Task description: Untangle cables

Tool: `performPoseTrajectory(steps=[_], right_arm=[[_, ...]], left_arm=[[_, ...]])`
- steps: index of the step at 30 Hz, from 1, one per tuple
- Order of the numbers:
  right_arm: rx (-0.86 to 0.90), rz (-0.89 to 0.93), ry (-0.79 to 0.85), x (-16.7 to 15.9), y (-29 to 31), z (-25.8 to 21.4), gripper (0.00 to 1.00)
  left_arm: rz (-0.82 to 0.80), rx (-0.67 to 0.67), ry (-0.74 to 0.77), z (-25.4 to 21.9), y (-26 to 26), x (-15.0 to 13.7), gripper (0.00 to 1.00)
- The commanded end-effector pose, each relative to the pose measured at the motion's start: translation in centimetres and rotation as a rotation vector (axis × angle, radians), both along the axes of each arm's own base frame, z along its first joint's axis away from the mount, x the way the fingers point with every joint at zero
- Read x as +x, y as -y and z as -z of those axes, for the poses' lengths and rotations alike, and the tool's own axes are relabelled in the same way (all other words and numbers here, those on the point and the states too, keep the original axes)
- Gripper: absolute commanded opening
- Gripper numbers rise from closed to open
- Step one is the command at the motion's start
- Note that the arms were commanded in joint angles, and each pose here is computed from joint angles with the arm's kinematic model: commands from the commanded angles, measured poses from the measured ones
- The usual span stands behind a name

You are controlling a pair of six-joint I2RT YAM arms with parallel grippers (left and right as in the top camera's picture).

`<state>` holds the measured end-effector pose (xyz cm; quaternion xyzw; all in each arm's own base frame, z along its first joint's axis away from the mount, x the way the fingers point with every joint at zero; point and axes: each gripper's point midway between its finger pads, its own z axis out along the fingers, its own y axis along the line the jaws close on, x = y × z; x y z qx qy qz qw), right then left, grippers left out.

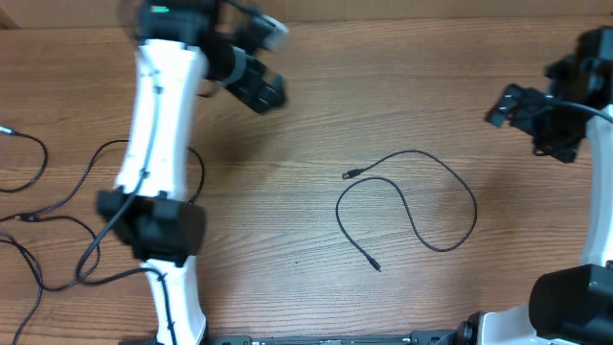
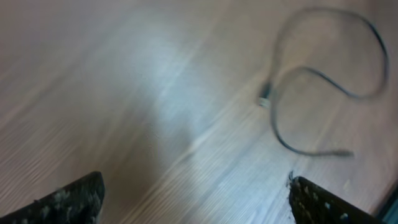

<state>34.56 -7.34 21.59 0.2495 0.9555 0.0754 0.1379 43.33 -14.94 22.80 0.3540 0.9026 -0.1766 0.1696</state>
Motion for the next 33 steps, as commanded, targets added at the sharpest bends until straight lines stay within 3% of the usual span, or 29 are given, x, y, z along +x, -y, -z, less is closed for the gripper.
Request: performPoseTrajectory(steps=[1,6,15,26,30,33], right_arm=[[-0.023,0.199,-0.009,-1.0,4.5,0.2,1.00],[0.010,0.308,0.000,-2.5,8.0,0.1,1.00],[-0.024,0.302,0.028,-2.5,9.8,-0.1,1.00],[0.013,0.405,0.103,-4.3,14.4,-0.7,1.00],[0.040,0.424,0.127,-4.7,15.2,-0.9,1.00],[0.040,0.431,0.128,-4.9,15.4,-0.9,1.00]], left_arm=[[0.264,0.029,-0.040,3.8,5.7,-1.9,0.93],[0.492,0.034,-0.113,8.3,13.0,-5.4,0.90],[0.930,0.084,-0.116,13.0,21.7,-13.7,0.90],[1.175,0.077,-0.053,14.0,28.1,-21.1,0.89],[1.157,0.069,0.024,15.1,31.3,-21.6,0.91],[1.069,0.143,0.081,16.8,32.4,-20.4,0.92]])
